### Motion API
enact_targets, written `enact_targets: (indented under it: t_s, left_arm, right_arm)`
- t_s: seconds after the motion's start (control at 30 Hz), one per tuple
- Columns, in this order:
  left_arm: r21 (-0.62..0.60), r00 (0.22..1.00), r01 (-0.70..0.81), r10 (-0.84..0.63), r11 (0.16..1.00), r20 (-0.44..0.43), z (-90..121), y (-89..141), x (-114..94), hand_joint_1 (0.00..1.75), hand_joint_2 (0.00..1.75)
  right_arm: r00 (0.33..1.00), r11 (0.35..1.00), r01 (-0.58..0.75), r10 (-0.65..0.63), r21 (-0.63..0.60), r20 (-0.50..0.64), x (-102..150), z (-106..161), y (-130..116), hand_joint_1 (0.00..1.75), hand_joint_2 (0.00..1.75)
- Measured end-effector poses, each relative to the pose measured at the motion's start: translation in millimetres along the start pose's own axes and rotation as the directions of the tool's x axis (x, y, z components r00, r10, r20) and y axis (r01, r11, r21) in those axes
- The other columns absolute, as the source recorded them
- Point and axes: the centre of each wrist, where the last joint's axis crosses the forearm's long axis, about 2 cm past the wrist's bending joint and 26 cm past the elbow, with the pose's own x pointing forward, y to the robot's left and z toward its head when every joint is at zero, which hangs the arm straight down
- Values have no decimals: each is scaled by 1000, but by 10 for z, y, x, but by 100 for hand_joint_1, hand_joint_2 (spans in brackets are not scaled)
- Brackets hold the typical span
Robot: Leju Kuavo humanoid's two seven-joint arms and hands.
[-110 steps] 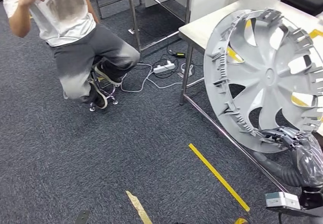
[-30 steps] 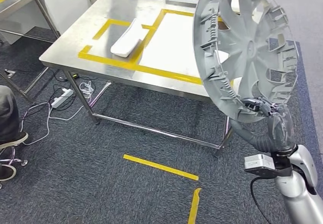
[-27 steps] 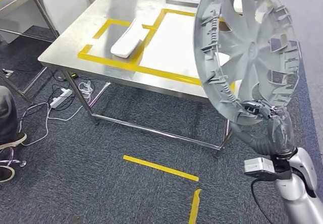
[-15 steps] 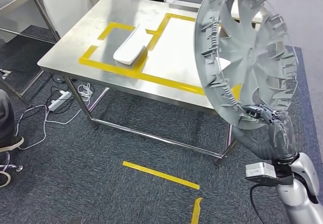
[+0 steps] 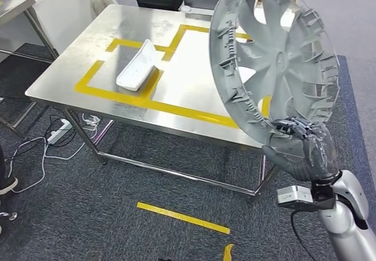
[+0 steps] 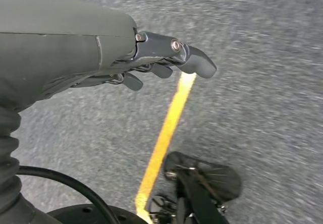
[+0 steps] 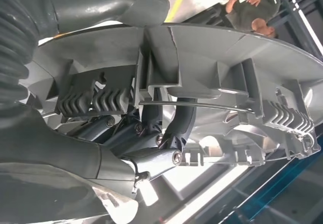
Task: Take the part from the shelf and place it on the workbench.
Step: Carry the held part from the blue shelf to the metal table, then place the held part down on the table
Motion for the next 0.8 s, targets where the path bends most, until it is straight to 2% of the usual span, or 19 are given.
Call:
enact_targets:
  t_s: [0.17, 0.5, 0.8]
  left_arm:
    - [-10, 1000, 8, -8, 1000, 3, -5, -7, 16, 0, 175]
    - [-22, 1000, 24, -24, 999, 8, -10, -5, 25, 0, 175]
    - [-62, 997, 53, -49, 997, 59, -48, -49, 144, 0, 175]
  right_arm:
    - [999, 1000, -13, 12, 27, 34, 17, -201, 14, 175, 175]
    - [999, 996, -15, 10, 88, 49, 15, -419, 91, 175, 175]
    - [991, 975, -129, 118, 184, 71, 40, -1156, 6, 175, 175]
